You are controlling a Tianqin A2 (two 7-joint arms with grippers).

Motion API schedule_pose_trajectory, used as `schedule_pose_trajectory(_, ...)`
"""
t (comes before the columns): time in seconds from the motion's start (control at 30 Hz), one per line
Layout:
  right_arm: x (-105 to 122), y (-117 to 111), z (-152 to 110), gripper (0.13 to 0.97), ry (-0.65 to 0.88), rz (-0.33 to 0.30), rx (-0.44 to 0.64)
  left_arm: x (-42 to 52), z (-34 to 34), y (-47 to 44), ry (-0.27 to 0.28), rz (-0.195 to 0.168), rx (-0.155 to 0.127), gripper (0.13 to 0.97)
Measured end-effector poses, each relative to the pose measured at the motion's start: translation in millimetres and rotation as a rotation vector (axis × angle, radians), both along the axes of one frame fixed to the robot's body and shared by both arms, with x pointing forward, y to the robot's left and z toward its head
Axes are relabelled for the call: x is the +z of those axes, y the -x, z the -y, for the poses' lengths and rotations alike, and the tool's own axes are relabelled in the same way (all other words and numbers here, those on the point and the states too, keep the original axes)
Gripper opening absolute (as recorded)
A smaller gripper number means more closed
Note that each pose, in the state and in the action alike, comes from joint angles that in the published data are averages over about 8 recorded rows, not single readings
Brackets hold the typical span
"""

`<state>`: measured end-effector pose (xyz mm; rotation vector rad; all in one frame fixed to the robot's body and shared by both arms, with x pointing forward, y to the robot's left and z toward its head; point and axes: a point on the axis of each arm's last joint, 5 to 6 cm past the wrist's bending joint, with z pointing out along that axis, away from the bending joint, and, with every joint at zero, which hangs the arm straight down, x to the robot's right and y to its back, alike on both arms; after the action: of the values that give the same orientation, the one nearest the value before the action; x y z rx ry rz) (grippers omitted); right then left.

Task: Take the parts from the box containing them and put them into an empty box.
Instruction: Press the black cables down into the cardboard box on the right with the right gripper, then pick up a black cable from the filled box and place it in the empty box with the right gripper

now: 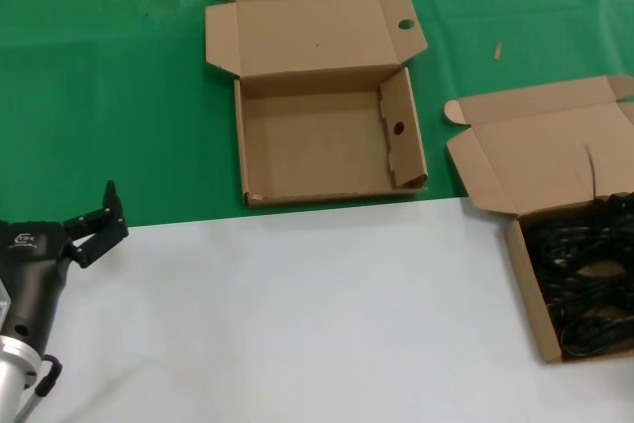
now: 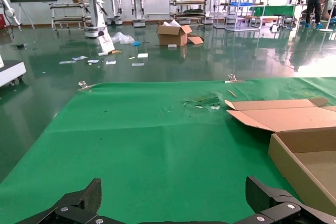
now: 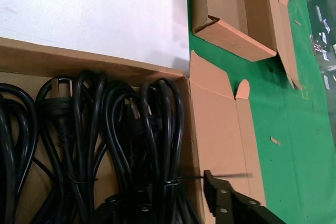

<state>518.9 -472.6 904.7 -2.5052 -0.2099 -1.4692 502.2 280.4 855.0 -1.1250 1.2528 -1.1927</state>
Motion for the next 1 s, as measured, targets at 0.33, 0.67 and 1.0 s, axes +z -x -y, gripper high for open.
schedule_pose_trajectory(0.33,0.0,-1.6,-1.9,0.290,-0.006,0.002,-0.005,0.0,0.0,0.0,0.000,0.000,0.000,0.966)
schedule_pose_trajectory(0.67,25.9,4.1,-10.2,0.205,-0.089,0.034,-0.001,0.0,0.0,0.0,0.000,0.000,0.000,0.966)
schedule_pose_trajectory(1.0,45.6,-10.1,-68.0,0.201,-0.224,0.126,0.103,0.0,0.0,0.0,0.000,0.000,0.000,0.966)
